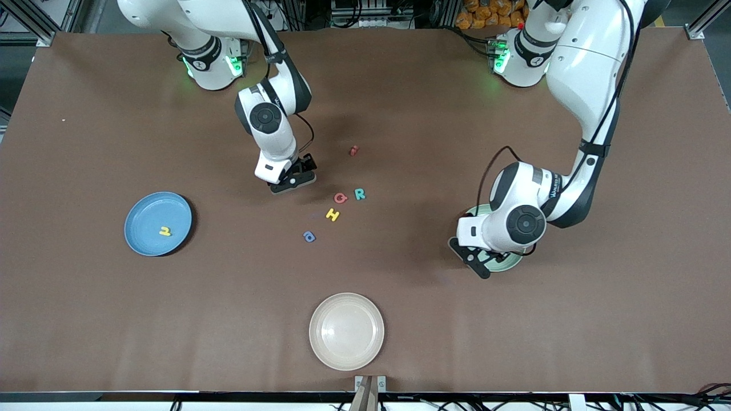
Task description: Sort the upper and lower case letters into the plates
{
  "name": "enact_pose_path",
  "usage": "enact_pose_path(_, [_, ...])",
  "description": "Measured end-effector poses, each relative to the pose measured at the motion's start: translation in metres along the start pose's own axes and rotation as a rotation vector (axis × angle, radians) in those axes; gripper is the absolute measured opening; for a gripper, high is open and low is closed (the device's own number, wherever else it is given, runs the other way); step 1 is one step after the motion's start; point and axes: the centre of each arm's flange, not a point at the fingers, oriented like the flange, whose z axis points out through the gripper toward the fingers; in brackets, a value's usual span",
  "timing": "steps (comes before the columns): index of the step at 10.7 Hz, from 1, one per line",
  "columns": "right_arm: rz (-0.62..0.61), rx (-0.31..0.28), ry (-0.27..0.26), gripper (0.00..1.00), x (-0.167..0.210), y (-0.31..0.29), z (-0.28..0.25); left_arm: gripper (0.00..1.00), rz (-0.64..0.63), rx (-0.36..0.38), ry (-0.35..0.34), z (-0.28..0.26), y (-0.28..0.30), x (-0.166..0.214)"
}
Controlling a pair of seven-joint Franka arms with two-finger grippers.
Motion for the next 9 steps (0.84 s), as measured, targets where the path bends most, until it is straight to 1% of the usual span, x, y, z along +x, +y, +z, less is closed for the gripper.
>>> enact_pose_path(1, [-0.001,-0.001,0.001,1.00,0.000,0.002,0.000,1.00,-0.111,-0.052,0.044,0.000,0.009,0.006])
enact_pose_path(2, [-0.002,-0.001,0.003,1.00,0.001,0.006,0.000,1.00,-0.232,-0.076,0.064,0.000,0.026,0.015])
enact_pose_path(3, [-0.001,-0.001,0.004,1.00,0.002,0.008,0.000,1.00,-0.325,-0.079,0.075,0.000,0.049,0.025])
enact_pose_path(6, [-0.002,-0.002,0.011,1.00,0.001,0.010,0.001,1.00,-0.519,-0.094,0.101,0.001,0.115,0.048])
enact_pose_path(7, [-0.002,-0.003,0.013,1.00,0.000,0.010,0.002,1.00,-0.578,-0.075,0.105,0.005,0.137,0.053])
enact_pose_path(9, [-0.002,-0.003,0.012,1.00,-0.001,0.011,0.003,1.00,-0.689,0.043,0.137,0.011,0.178,0.060])
